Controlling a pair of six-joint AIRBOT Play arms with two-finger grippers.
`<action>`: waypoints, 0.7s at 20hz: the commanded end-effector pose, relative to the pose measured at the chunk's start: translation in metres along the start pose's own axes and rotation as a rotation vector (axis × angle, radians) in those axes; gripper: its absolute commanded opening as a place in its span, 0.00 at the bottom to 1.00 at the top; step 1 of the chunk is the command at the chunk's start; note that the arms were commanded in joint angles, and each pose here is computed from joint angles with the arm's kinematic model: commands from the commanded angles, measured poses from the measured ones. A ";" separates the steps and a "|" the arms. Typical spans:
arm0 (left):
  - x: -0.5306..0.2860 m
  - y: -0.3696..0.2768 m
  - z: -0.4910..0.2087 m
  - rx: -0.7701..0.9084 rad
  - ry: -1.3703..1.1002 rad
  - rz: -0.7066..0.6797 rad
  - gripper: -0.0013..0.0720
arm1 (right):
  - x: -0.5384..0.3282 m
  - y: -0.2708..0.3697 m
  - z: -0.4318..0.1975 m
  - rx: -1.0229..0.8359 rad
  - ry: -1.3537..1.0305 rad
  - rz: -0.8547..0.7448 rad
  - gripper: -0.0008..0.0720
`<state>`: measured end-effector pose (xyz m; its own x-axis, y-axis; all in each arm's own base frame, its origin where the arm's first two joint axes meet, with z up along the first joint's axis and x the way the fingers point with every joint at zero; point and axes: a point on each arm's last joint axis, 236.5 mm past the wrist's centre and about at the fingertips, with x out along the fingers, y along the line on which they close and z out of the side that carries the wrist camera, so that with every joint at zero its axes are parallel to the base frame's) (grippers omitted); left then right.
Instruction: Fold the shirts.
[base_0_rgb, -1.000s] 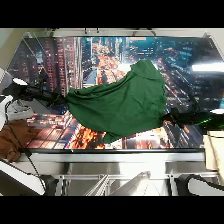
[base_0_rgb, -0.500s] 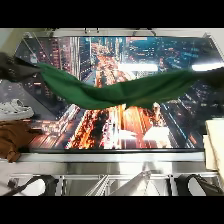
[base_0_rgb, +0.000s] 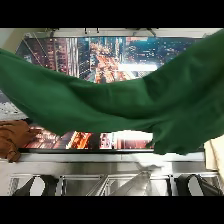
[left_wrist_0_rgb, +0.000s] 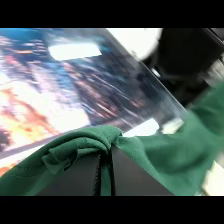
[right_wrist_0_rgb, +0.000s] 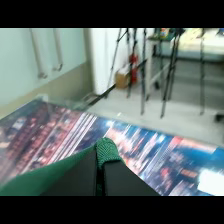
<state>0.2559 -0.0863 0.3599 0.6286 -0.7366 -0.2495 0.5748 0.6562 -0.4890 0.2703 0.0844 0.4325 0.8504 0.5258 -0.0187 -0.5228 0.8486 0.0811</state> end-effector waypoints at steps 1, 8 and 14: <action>0.018 0.075 -0.009 -0.154 0.090 0.012 0.05 | 0.060 -0.048 -0.066 0.260 0.158 0.153 0.04; 0.208 0.289 -0.198 -0.614 0.645 -0.036 0.02 | 0.230 -0.111 -0.380 0.835 0.606 0.194 0.04; 0.234 0.337 -0.147 -0.804 0.522 -0.274 1.00 | 0.219 -0.189 -0.391 0.813 0.578 0.150 0.50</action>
<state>0.5002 -0.0677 0.0103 0.1128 -0.9067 -0.4064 0.0619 0.4146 -0.9079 0.5301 0.0925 0.0362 0.5150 0.7645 -0.3877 -0.2448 0.5646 0.7882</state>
